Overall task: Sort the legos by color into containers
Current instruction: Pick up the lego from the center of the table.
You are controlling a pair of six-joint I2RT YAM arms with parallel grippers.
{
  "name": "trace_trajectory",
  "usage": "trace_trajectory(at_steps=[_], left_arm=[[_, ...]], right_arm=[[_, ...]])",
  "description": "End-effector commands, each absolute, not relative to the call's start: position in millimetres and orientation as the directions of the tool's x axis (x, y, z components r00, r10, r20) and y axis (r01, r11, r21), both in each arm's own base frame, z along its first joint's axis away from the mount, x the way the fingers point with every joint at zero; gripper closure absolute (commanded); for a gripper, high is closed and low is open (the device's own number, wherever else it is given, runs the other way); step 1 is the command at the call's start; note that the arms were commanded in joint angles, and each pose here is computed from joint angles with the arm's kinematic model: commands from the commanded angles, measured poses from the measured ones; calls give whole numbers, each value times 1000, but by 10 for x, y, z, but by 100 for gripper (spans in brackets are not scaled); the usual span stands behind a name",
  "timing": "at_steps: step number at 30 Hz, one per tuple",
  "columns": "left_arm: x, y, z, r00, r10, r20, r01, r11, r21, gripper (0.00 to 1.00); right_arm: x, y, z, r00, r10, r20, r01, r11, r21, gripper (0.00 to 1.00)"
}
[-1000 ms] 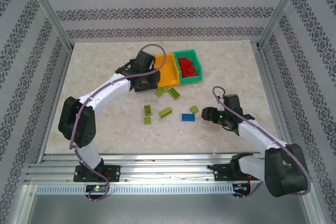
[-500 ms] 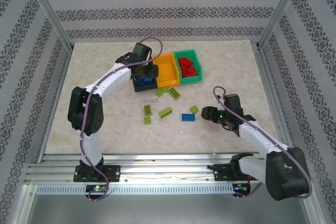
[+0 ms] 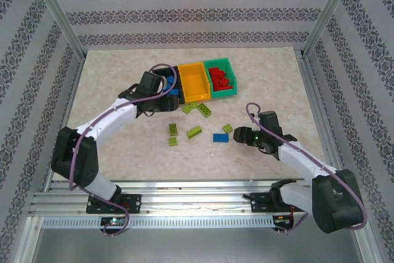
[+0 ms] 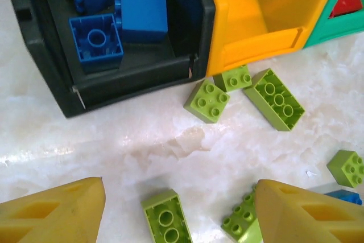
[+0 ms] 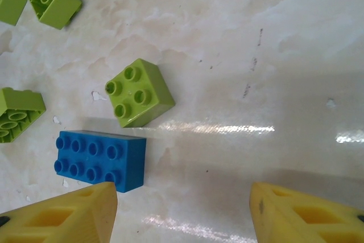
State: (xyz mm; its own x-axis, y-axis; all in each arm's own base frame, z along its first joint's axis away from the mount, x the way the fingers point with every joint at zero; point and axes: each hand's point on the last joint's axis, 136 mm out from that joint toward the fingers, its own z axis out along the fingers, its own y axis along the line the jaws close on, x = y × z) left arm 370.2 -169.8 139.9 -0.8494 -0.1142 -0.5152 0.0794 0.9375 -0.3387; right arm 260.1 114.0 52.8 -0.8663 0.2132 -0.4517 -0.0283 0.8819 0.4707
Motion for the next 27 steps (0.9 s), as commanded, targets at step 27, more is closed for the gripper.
trace_trajectory(at_steps=[27], left_arm=[[2814, -1643, 973, -856, -312, -413, -53, 846, -530, 31]], right_arm=[[2609, 1838, 472, -893, 24, -449, -160, 916, 368, 19]])
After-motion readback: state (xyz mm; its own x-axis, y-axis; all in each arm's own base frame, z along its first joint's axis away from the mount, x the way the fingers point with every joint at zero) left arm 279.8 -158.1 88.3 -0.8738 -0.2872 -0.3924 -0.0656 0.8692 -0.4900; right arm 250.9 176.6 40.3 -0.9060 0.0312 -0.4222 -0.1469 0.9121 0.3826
